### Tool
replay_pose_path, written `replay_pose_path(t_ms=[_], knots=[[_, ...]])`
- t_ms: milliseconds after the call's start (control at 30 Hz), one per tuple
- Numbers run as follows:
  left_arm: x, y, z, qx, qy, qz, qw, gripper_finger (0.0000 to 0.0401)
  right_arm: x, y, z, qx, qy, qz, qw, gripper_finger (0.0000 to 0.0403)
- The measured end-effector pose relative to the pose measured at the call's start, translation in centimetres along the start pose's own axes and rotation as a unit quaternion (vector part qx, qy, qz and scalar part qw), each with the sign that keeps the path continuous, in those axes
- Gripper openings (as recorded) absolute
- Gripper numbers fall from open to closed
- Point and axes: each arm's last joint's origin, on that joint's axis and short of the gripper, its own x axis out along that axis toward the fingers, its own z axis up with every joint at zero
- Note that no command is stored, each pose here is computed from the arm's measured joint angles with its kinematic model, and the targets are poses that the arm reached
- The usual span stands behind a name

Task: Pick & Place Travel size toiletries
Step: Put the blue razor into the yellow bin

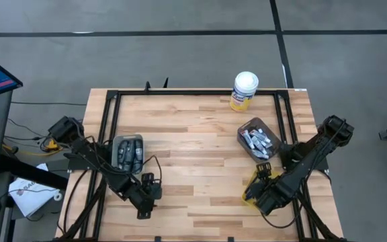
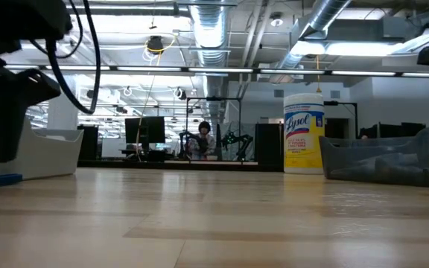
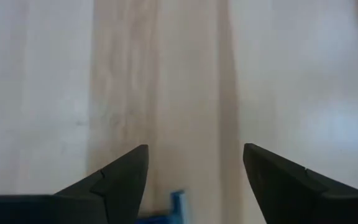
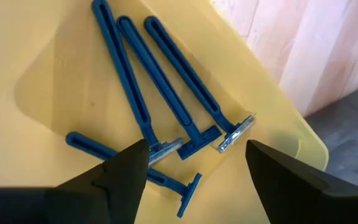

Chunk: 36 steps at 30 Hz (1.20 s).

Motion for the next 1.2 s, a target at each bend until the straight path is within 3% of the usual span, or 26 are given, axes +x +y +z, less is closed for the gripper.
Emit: replay_pose_path(t_ms=[233,367,600,1200], knots=[[0.7,0.9,-1.3,-0.021,0.017,0.019,0.999,0.0282,0.0,0.0,0.0,0.021,-0.004,-0.002,1.000,0.0260],[1.0,1.3,-2.0,-0.044,0.040,0.012,0.998,0.0279,0.0,0.0,0.0,0.021,-0.004,-0.003,1.000,0.0260],[0.9,0.8,-2.5,-0.031,0.053,-0.003,0.998,0.0258,0.0,-0.1,0.1,0.021,-0.010,-0.012,1.000,0.0260],[0.9,0.7,-2.6,-0.035,0.066,-0.017,0.997,0.0031,0.2,-0.8,0.5,0.039,-0.009,-0.017,0.999,0.0260]])
